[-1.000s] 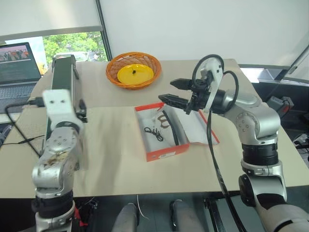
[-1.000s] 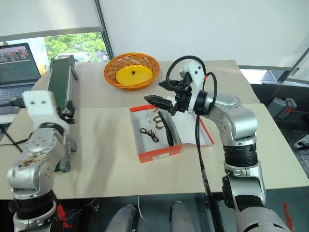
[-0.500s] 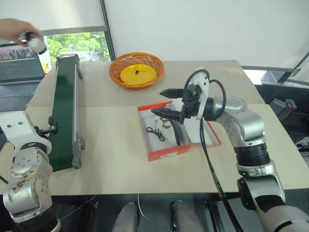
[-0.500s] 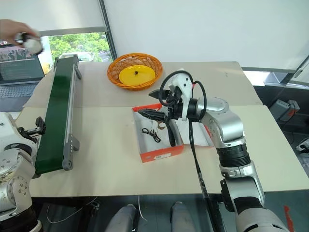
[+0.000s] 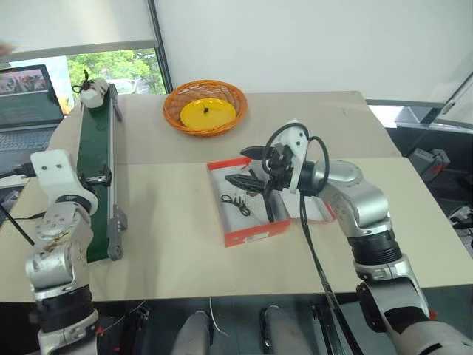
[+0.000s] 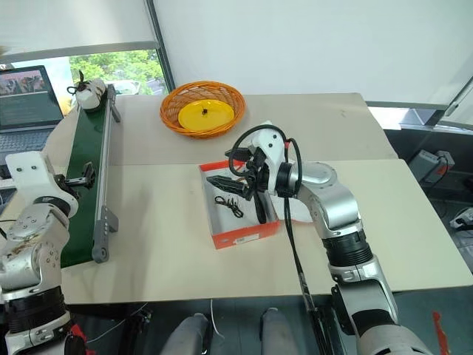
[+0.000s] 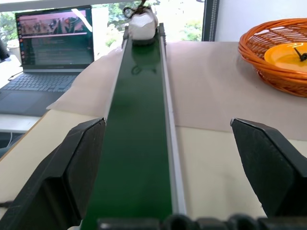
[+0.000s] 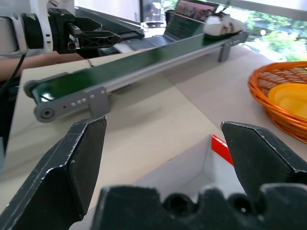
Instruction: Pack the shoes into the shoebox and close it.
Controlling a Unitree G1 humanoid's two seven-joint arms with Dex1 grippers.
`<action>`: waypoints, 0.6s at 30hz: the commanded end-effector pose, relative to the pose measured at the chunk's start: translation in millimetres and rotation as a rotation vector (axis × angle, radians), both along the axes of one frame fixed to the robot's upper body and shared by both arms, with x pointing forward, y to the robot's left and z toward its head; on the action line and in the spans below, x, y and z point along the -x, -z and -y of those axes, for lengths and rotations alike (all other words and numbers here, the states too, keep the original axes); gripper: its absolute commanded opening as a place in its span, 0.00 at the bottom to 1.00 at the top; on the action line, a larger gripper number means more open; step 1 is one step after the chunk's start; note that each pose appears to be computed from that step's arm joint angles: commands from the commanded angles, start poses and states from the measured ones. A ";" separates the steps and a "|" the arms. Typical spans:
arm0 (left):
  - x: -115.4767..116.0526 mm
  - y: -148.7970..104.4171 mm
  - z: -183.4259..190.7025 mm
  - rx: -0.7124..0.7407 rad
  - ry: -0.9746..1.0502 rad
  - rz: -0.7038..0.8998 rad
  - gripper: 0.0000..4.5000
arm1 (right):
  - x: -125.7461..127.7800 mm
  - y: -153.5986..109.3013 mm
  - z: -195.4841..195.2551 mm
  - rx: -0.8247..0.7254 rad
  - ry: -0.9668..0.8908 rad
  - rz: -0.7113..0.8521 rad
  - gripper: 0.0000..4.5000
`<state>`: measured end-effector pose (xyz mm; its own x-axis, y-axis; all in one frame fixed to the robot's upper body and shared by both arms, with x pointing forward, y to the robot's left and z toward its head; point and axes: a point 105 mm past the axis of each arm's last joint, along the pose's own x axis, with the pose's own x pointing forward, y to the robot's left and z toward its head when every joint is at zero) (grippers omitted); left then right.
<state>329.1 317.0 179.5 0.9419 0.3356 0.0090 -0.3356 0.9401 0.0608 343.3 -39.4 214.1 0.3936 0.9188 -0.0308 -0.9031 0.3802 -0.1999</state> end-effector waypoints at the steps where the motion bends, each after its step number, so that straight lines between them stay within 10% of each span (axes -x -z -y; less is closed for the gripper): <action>1: 0.0 -13.3 -16.1 -0.066 -0.069 0.025 1.00 | 3.5 -8.5 -5.2 -0.021 0.003 0.057 1.00; 18: 7.4 2.4 -43.8 -0.083 -0.101 -0.018 1.00 | 4.9 -3.3 -6.1 -0.024 0.013 0.054 1.00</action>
